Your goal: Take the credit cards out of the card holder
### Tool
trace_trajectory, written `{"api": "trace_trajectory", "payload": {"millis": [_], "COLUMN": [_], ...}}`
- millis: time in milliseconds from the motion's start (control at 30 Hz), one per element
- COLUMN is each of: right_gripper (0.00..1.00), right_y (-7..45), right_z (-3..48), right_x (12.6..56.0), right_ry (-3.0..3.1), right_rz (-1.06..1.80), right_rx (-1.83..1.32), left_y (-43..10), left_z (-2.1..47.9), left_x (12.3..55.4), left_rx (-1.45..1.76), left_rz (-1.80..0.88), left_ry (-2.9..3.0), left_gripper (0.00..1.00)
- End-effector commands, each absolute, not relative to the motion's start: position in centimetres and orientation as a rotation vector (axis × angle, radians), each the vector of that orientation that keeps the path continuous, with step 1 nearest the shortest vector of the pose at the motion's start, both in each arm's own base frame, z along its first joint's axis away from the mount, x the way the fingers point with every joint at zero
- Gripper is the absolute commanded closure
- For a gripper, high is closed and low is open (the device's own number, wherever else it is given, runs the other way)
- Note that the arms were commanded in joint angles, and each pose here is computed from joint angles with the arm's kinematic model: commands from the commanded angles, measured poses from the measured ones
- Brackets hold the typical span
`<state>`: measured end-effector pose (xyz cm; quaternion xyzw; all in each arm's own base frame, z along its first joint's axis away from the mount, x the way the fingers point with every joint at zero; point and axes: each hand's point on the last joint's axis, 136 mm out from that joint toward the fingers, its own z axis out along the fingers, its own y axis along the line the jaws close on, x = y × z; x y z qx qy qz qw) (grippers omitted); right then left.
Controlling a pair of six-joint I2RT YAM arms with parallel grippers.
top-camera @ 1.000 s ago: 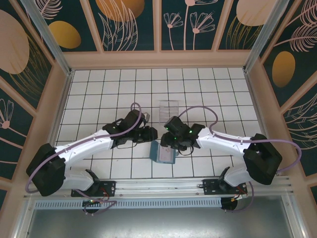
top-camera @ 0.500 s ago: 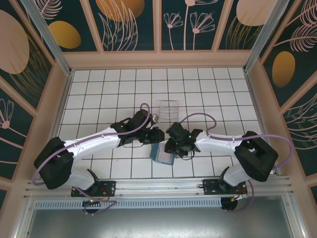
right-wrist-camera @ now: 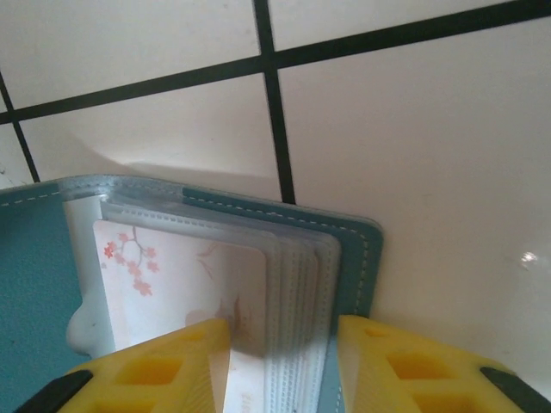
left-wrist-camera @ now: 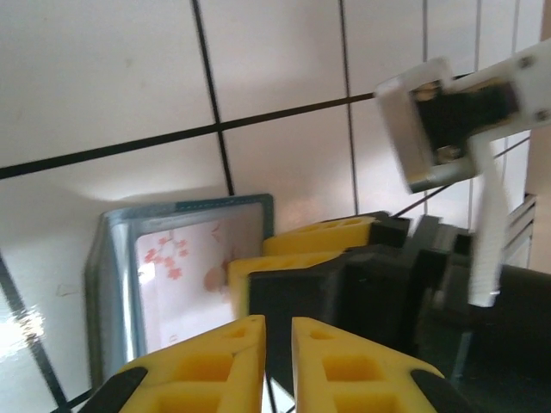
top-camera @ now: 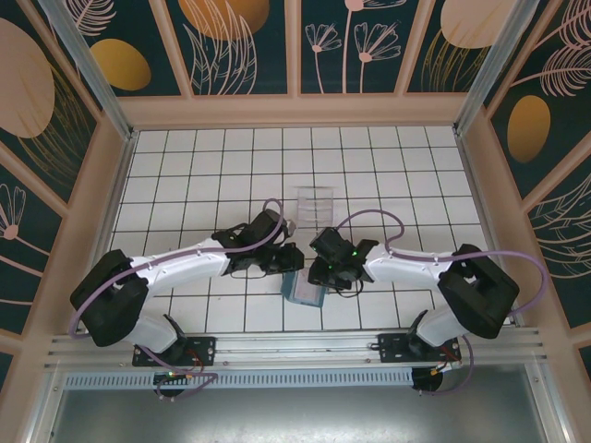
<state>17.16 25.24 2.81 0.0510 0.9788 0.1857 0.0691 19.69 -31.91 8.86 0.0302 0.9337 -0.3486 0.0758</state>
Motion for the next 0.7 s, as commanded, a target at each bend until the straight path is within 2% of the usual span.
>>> {"api": "trace_trajectory", "payload": {"millis": [0,333,500,667], "right_gripper": [0.59,0.56,0.56,0.56], "right_y": [24.4,28.3,30.6,30.3], "right_z": [5.2,9.8,8.6,5.9], "right_x": [18.2,18.0,16.8,15.8], "right_ry": [2.897,2.854,2.9,2.956], "right_rz": [0.504,0.721,0.803,0.75], "right_rx": [0.181,0.145,0.124,0.136], "left_y": [-30.6,-28.8,-28.1,-27.8], "left_z": [6.8,3.9,3.1,2.3], "left_x": [19.1,17.5,16.9,16.2], "left_rx": [0.083,-0.008,-0.07,-0.12], "left_rz": [-0.975,-1.004,-1.061,-1.121], "left_ry": [2.826,2.843,2.833,2.838], "left_gripper": [0.85,0.91,0.92,0.93]}}
